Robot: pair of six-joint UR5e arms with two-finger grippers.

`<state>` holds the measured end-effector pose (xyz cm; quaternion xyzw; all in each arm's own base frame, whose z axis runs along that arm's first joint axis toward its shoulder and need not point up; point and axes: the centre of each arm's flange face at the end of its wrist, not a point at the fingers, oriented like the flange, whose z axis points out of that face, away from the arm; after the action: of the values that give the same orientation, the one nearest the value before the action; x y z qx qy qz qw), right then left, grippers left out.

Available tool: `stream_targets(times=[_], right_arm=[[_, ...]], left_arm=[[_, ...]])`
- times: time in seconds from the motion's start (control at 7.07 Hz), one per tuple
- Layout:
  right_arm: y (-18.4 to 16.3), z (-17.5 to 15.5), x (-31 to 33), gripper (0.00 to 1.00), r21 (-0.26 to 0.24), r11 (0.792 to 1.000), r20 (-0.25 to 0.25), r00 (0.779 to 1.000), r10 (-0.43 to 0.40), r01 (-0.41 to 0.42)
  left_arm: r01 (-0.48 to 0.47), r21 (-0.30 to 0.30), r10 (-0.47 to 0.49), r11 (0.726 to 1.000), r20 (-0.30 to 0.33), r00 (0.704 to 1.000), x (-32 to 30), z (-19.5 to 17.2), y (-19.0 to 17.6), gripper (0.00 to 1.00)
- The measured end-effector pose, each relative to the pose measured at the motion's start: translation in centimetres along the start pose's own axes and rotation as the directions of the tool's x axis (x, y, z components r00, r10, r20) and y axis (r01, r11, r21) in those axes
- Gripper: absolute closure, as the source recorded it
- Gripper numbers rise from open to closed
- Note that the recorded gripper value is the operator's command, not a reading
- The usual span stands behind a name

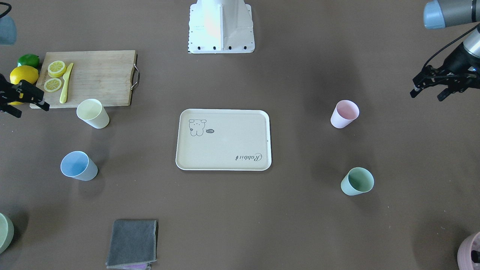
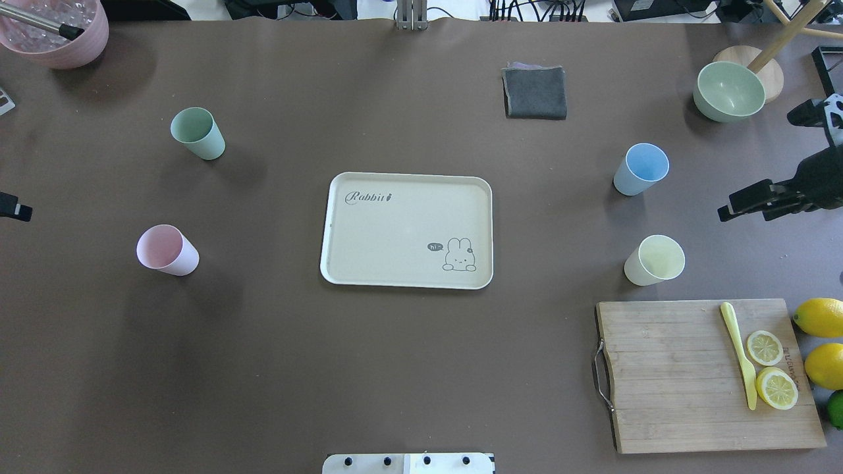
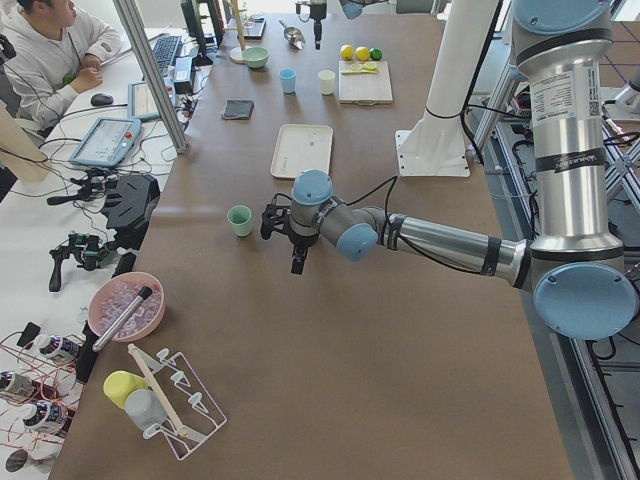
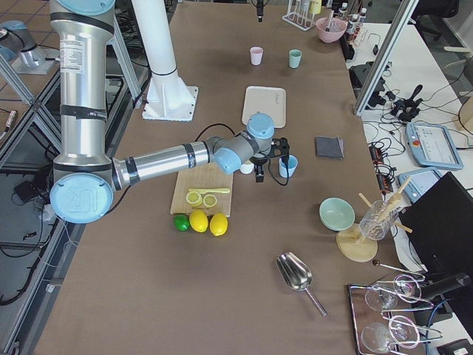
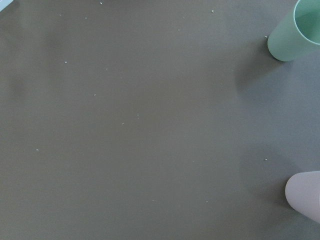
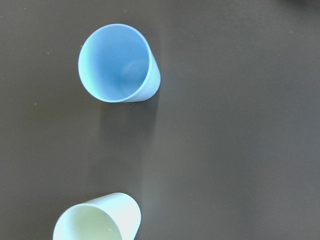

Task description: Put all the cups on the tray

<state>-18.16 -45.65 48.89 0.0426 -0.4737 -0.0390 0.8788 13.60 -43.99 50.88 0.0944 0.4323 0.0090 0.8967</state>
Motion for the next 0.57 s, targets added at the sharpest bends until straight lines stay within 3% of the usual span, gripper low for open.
stream_targets(times=[0.28, 0.42, 0.57], right_arm=[[0.7, 3.1, -3.1, 0.22, -0.025, 0.999, -0.015, 0.999, -0.041, 0.041], [1.2, 4.5, -3.9, 0.4, -0.038, 0.998, -0.029, 0.998, -0.06, 0.059], [1.7, 5.7, -4.4, 0.75, -0.051, 0.996, -0.041, 0.996, -0.074, 0.072]], left_arm=[[-0.023, -0.016, 0.023, 1.0, 0.011, 1.0, 2.5, 2.1, 0.2, 0.03], [-0.033, -0.023, 0.033, 0.999, 0.009, 0.999, 3.5, 2.8, 0.3, 0.03], [-0.029, -0.028, 0.029, 0.999, 0.003, 1.0, 4.5, 3.2, 0.2, 0.03]])
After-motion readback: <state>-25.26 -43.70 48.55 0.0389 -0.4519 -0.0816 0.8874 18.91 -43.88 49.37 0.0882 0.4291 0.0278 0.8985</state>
